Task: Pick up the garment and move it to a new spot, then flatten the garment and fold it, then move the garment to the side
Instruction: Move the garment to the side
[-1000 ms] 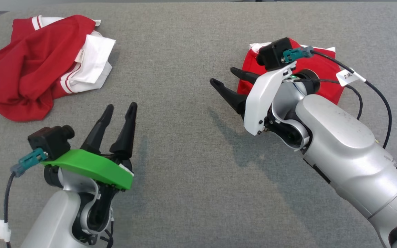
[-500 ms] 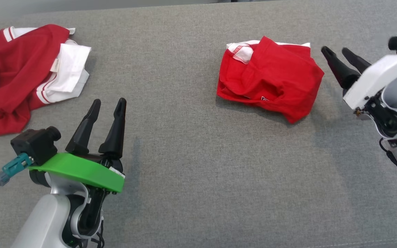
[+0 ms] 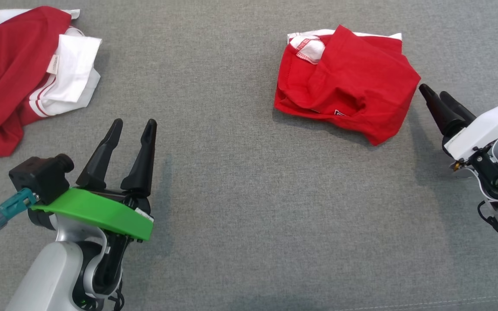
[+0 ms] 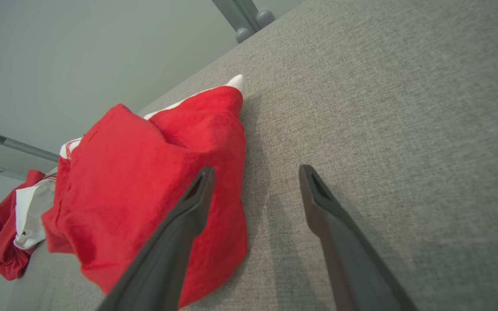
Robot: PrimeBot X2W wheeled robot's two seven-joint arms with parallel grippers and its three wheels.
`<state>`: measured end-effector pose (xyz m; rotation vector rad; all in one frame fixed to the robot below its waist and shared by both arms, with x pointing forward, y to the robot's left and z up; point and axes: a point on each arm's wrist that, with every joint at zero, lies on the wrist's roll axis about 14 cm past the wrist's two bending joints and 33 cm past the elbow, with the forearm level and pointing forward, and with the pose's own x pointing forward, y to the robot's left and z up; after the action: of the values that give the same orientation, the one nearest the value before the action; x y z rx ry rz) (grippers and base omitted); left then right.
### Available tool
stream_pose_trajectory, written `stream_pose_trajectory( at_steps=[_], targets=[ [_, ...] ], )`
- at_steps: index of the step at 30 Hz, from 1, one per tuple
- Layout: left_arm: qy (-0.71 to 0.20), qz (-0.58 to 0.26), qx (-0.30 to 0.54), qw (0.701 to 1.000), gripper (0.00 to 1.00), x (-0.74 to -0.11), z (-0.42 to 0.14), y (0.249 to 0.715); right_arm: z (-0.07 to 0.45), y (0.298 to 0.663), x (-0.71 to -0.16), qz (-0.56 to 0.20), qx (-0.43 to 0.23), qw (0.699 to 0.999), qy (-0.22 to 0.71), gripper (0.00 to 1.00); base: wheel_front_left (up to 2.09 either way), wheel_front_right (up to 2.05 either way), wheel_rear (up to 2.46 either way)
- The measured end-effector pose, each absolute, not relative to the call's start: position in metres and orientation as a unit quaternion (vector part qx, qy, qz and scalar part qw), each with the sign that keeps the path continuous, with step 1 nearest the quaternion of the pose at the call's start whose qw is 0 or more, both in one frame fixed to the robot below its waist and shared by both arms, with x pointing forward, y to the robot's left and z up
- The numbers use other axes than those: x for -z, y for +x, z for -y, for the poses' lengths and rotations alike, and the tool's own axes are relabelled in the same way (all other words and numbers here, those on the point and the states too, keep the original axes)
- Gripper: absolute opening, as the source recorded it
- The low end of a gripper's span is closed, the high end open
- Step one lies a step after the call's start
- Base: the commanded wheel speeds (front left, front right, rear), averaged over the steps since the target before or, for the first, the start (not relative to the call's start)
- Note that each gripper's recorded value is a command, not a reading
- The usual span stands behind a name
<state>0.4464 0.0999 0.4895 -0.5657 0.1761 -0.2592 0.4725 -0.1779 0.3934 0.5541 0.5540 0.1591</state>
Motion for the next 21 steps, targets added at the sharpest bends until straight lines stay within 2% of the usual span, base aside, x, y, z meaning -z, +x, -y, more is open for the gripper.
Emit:
stream_pose_trajectory(
  at_steps=[13,21],
  targets=[
    [-0.287,-0.086,0.123,0.946,1.0,-0.492,-0.099,0.452,0.164,0.48,-0.375,-0.283,-0.081,0.907,0.3,1.0,0.0,0.0,0.0],
    [-0.282,-0.09,0.094,0.951,1.0,-0.486,-0.117,0.449,0.129,0.495,-0.379,-0.275,-0.113,0.891,0.344,1.0,0.0,0.0,0.0]
  ],
)
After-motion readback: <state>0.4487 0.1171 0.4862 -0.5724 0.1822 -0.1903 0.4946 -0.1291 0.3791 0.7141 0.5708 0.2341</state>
